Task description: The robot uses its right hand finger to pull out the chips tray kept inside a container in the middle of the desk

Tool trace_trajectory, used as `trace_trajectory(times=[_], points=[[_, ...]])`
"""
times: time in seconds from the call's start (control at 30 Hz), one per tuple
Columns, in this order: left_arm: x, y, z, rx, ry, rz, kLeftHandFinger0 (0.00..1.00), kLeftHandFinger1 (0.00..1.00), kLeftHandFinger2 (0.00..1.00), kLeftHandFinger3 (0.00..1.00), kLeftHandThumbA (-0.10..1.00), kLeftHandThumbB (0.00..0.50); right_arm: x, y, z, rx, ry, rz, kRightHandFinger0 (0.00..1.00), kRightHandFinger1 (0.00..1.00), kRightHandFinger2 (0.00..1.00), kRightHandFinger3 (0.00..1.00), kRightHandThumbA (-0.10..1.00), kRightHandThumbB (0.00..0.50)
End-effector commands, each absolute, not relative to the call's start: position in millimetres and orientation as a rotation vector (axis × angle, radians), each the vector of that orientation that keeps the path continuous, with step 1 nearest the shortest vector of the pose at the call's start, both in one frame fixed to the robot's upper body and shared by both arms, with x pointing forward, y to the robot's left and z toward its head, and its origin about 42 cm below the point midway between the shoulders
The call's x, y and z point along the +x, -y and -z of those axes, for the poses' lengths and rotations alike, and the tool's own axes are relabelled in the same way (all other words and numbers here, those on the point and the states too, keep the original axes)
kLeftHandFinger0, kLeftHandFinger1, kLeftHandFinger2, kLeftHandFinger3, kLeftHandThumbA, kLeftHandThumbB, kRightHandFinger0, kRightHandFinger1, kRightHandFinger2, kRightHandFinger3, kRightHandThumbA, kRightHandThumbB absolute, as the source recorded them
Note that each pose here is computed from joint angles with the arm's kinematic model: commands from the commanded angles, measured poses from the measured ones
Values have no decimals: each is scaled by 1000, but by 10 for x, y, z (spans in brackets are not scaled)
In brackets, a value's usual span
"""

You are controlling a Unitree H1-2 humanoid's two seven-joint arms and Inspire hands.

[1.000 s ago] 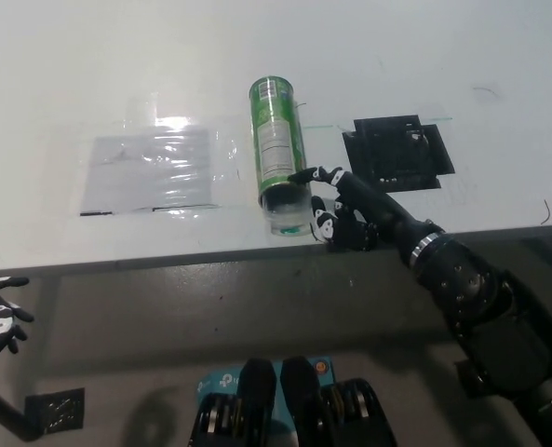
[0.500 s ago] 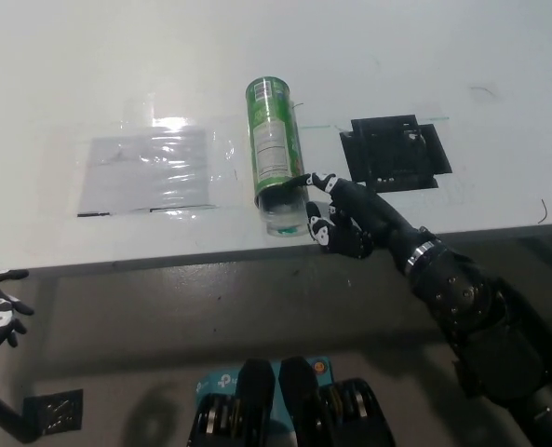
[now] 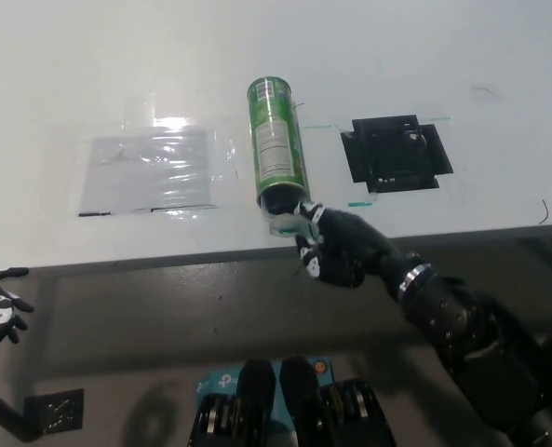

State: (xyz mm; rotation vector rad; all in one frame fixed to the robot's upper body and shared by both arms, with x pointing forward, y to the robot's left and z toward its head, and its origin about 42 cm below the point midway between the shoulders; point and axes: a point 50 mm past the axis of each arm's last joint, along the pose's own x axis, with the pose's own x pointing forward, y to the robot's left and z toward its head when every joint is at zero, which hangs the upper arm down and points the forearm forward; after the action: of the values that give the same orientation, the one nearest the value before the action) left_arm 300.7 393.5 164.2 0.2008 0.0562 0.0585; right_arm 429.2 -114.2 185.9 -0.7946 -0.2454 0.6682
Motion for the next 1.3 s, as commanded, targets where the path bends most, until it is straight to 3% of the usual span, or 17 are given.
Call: trace_trajectory(times=[0.0,0.23,0.37,0.47,0.57,0.7,0.77,0.8,1.0,1.27], points=[[3047,-4027,-1896,238,11,-51,269,304,367,616,-100,86,4234,1037,-2031,-794,307,-699,0,59,905,903,-100,216],[3034,-4025,-1906,244,3,-56,280,314,388,628,-100,82,4167,1019,-2034,-775,295,-712,20,68,921,920,-100,212],[3013,-4030,-1887,253,12,-55,280,308,376,632,-100,83,4195,997,-1978,-801,308,-707,0,0,876,896,-100,214],[3018,-4032,-1887,237,11,-53,280,307,372,625,-100,93,4235,1006,-1923,-783,291,-706,0,5,897,905,-100,208],[3023,-4030,-1895,241,13,-53,275,305,376,620,-100,91,4235,1028,-1904,-781,246,-701,142,77,892,925,-100,201],[3026,-4030,-1902,235,15,-52,264,288,359,611,-100,87,4214,1053,-1855,-777,240,-693,24,28,896,928,-100,203],[3037,-4039,-1918,239,18,-50,260,288,360,615,-100,90,4148,1094,-1770,-731,195,-682,41,70,898,918,-100,200],[3038,-4042,-1914,238,21,-49,264,291,363,616,-100,92,4123,1107,-1737,-717,194,-681,3,61,887,910,-100,208],[3059,-4043,-1948,254,26,-46,270,294,371,611,-100,87,3893,1179,-1567,-660,132,-651,0,1,868,905,-100,233],[3074,-4057,-1972,259,26,-47,269,303,382,620,-100,87,3548,1279,-1451,-570,102,-627,0,0,831,879,-100,240]])
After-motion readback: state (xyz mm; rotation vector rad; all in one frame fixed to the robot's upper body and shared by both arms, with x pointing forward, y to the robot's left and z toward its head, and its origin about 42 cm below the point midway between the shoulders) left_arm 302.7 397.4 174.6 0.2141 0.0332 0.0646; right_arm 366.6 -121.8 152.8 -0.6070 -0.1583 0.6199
